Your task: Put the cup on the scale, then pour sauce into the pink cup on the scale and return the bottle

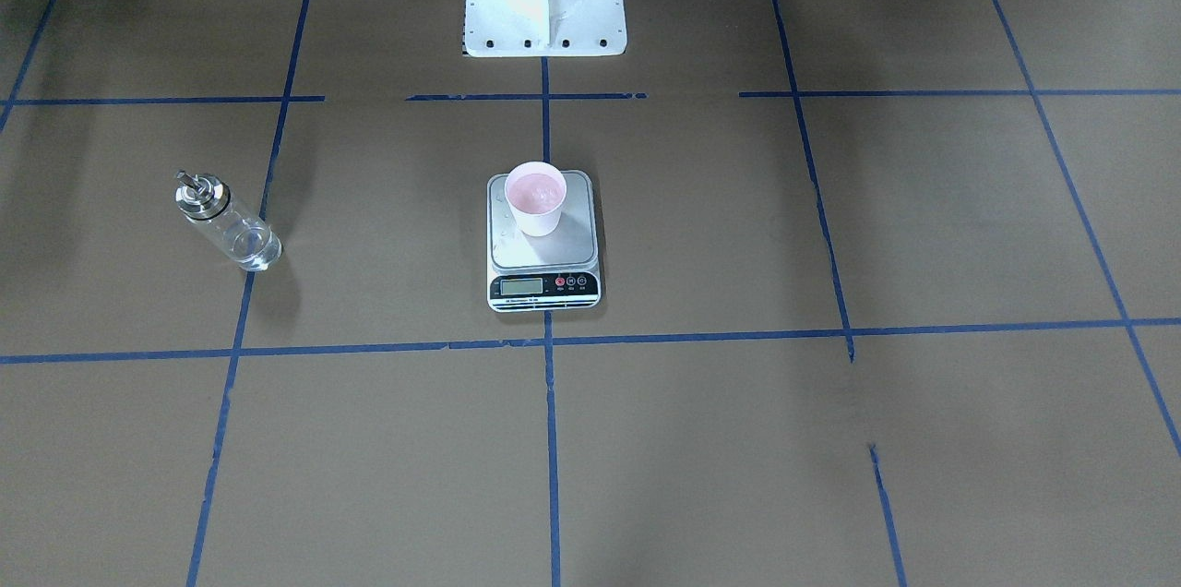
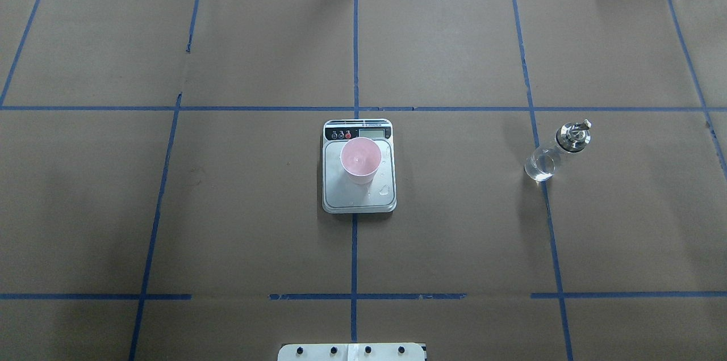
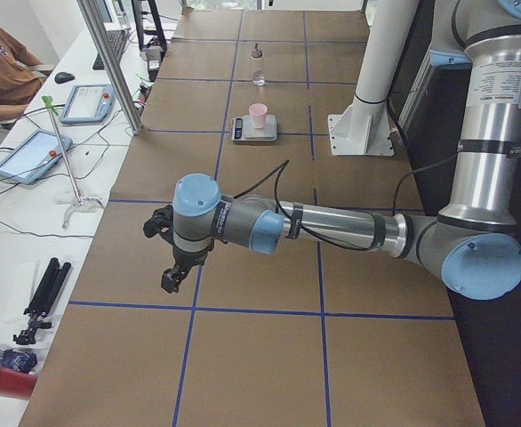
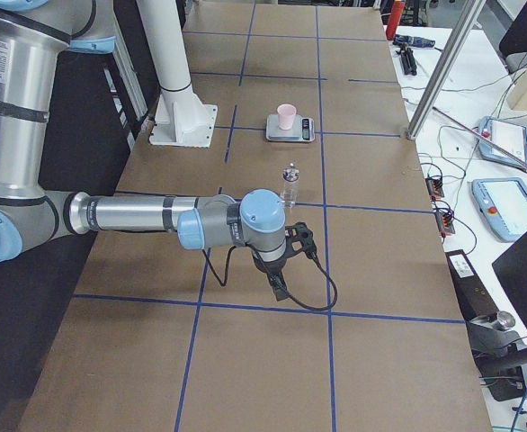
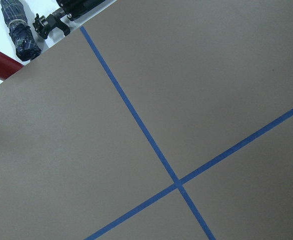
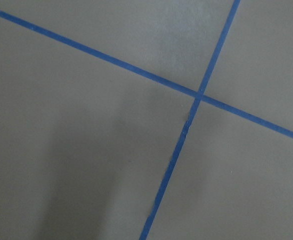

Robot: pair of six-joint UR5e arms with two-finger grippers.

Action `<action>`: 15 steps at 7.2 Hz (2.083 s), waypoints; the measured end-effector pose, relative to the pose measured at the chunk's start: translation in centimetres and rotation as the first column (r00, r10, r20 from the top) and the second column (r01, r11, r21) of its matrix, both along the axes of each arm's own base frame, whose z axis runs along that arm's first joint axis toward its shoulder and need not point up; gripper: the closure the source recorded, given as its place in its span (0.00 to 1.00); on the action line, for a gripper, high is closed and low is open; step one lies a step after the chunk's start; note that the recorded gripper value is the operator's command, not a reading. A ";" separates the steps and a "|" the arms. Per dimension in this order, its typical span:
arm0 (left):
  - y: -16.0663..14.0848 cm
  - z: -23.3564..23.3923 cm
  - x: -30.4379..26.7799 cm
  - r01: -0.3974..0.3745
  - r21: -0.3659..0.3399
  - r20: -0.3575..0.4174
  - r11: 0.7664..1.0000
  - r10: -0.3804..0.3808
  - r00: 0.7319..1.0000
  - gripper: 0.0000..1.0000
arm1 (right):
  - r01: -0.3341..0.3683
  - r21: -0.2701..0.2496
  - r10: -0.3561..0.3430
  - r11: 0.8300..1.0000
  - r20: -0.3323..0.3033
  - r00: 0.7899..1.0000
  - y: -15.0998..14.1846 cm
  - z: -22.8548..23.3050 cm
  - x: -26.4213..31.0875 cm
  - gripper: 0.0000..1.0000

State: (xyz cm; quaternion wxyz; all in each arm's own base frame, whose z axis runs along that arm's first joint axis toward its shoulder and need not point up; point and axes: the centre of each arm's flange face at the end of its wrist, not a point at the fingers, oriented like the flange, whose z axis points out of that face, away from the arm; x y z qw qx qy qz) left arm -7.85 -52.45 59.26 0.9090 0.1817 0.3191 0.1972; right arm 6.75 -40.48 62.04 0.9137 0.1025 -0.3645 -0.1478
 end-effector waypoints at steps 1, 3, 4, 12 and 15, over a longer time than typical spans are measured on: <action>1.1 1.4 0.0 -0.002 -0.076 -0.004 0.997 0.001 1.000 0.00 | -0.004 -0.046 0.004 0.999 0.006 1.000 -1.0 -0.4 1.1 0.00; 4.0 4.0 0.1 -0.003 -0.180 -0.010 0.984 0.002 1.000 0.00 | -0.014 -0.112 0.014 0.994 -0.002 1.000 -3.3 -2.3 1.9 0.00; 5.5 4.7 0.1 -0.004 -0.200 -0.012 0.980 0.002 1.000 0.00 | -0.008 -0.124 0.004 0.992 -0.032 0.999 -3.7 -2.1 1.7 0.00; 8.2 6.6 0.6 -0.013 -0.243 -0.060 0.970 -0.002 0.998 0.00 | -0.103 -0.214 0.111 0.971 0.027 0.993 -6.2 -1.3 0.6 0.00; 7.6 5.9 0.6 0.017 -0.241 -0.062 0.970 -0.033 0.998 0.00 | -0.120 -0.199 0.129 0.973 0.036 0.991 -6.6 -1.6 0.6 0.00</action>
